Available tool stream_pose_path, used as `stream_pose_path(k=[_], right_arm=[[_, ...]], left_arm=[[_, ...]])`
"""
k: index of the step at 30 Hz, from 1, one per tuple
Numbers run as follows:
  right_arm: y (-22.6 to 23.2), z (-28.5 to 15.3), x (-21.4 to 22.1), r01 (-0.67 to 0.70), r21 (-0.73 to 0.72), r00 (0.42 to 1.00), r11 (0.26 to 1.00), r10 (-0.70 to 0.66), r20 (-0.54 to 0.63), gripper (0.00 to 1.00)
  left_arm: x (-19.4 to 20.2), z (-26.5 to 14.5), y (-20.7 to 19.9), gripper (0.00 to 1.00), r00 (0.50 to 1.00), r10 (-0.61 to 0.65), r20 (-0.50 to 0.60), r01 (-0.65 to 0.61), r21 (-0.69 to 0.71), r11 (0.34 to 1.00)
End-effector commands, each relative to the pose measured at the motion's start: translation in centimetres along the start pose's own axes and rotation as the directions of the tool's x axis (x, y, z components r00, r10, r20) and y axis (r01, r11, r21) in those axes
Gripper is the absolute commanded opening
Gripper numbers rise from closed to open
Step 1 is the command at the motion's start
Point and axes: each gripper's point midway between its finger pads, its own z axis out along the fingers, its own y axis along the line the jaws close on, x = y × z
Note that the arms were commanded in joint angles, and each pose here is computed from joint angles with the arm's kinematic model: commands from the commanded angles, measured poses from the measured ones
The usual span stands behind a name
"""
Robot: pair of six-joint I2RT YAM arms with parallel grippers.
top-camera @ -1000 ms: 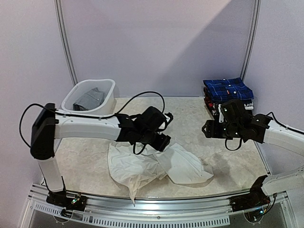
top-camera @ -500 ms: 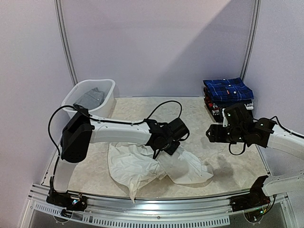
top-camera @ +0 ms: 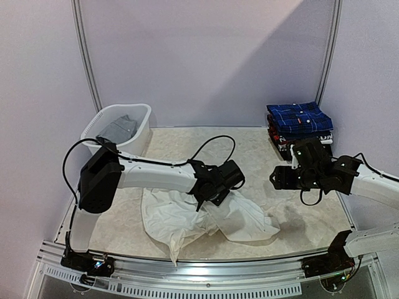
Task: Fold and stack the mixed laundry pile
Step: Pick up the crumpled T-shirt from the center of the board, then adjust the crumpled T-shirt at the center of the board.
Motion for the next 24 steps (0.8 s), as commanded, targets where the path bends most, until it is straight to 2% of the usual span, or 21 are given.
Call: stream_pose_path(k=[1, 8, 12, 19, 24], right_arm=[[1.2, -0.3, 0.8, 0.037, -0.014, 0.999, 0.999, -0.037, -0.026, 0.75], [6.2, -0.8, 3.4, 0.156, -0.141, 0.983, 0.978, -0.167, -0.07, 0.75], [9.1, -0.6, 5.6, 0.222, -0.224, 0.963, 0.949, -0.249, -0.104, 0.75], [14.7, -0.6, 9.4, 0.35, -0.319, 0.915, 0.881, -0.395, -0.086, 0.7], [18.3, -0.5, 13.1, 0.383, -0.386, 0.879, 0.839, -0.459, -0.127, 0.66]], left_arm=[[-2.6, -3.4, 2.7, 0.0, 0.995, -0.051, 0.083, 0.05, 0.02, 0.999], [-3.0, -5.6, 9.6, 0.0, 0.976, -0.18, 0.124, 0.175, 0.054, 0.983], [-2.8, -7.0, 13.5, 0.0, 0.948, -0.281, 0.15, 0.267, 0.105, 0.958], [-2.4, -9.0, 21.8, 0.0, 0.895, -0.396, 0.206, 0.394, 0.049, 0.918], [-2.2, -8.5, 24.9, 0.0, 0.875, -0.441, 0.202, 0.443, 0.034, 0.896]])
